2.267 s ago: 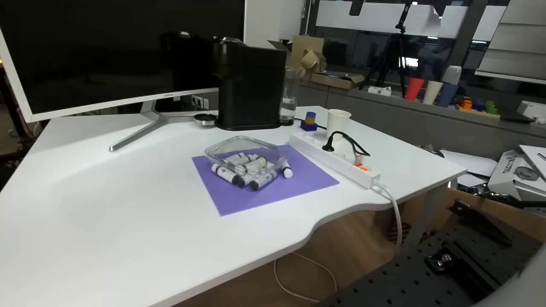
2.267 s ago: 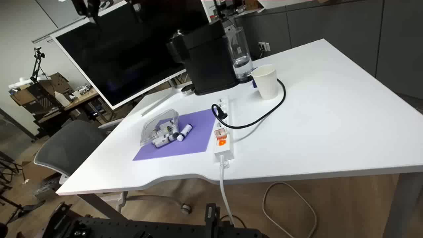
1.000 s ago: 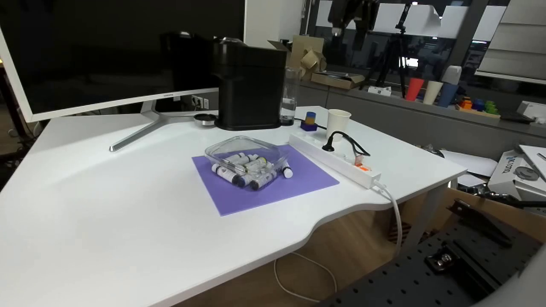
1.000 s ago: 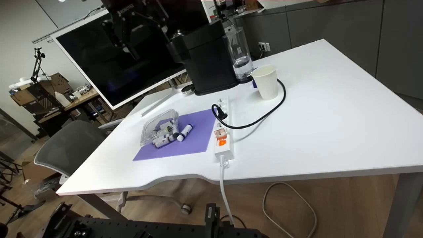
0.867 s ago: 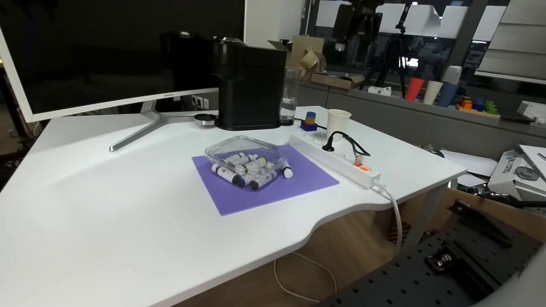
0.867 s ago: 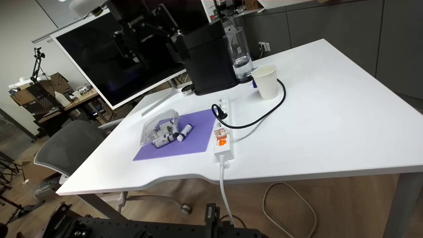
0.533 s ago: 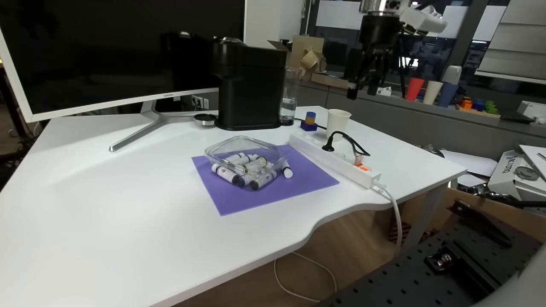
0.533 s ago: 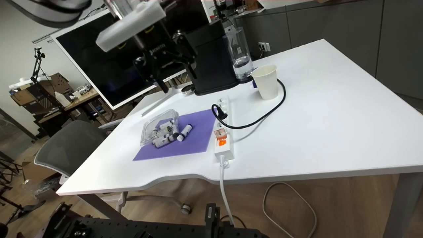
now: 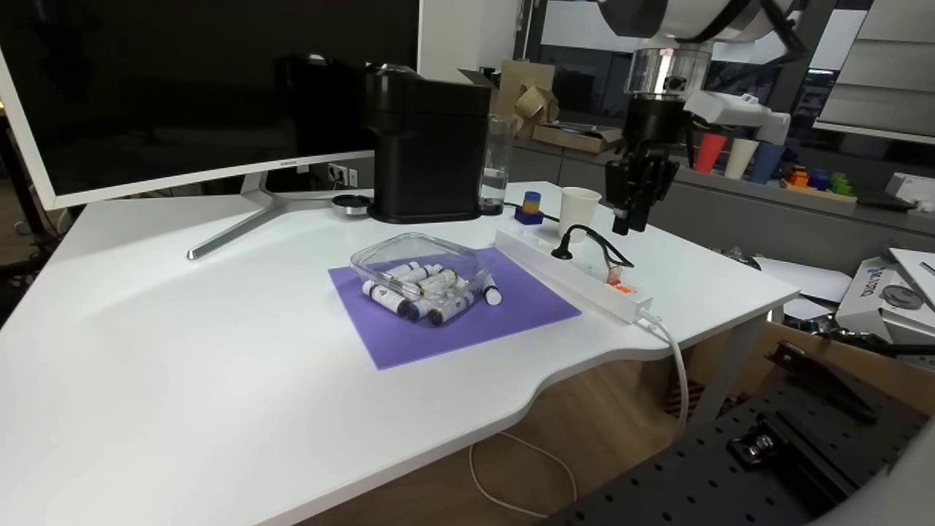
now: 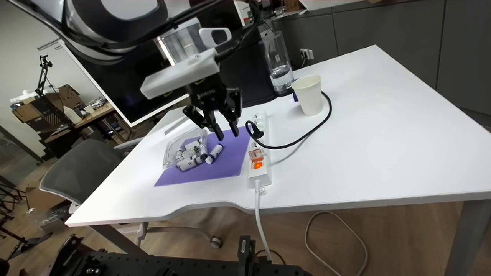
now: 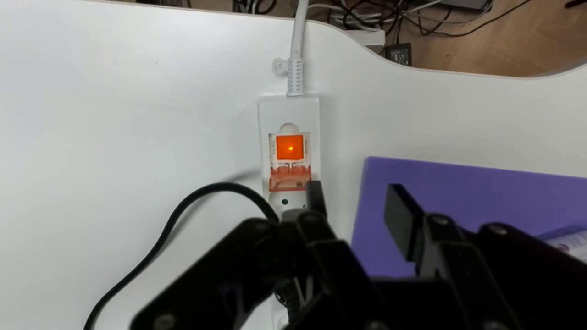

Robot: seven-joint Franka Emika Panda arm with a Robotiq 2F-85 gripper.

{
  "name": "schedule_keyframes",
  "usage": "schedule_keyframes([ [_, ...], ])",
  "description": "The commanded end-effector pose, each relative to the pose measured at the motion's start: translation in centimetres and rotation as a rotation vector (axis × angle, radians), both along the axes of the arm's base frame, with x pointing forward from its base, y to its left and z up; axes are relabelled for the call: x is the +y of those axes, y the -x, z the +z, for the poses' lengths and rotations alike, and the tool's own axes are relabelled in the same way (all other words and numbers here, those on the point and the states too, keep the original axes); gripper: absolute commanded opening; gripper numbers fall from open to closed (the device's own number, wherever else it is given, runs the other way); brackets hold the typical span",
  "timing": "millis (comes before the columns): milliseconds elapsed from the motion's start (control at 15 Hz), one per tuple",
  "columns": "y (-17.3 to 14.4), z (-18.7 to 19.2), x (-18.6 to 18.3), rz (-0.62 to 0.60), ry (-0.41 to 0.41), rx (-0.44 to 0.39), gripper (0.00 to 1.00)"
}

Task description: Turn off the switch on the adapter

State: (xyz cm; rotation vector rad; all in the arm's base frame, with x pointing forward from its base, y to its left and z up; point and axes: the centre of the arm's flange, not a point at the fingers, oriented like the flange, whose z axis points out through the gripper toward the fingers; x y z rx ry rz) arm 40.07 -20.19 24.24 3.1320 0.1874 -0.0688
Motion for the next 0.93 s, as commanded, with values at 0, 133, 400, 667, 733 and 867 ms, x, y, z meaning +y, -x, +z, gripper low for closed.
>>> schedule_keyframes([
  [0, 0.2, -2.2, -0.5, -0.004, -0.007, -0.007, 0.11],
  [133, 0.3, -3.3, -0.9, 0.004, 0.021, -0.031, 0.01],
  [400, 0.7, -5.3, -2.0, -0.009, 0.041, -0.017, 0.00],
  [667, 1.0, -5.5, -1.6, -0.017, 0.033, -0.005, 0.01],
  [733, 0.9, -4.7, -1.3, 0.001, 0.041, -0.023, 0.00],
  [867, 0.7, -4.4, -1.1, 0.028, 0.055, -0.036, 0.00],
])
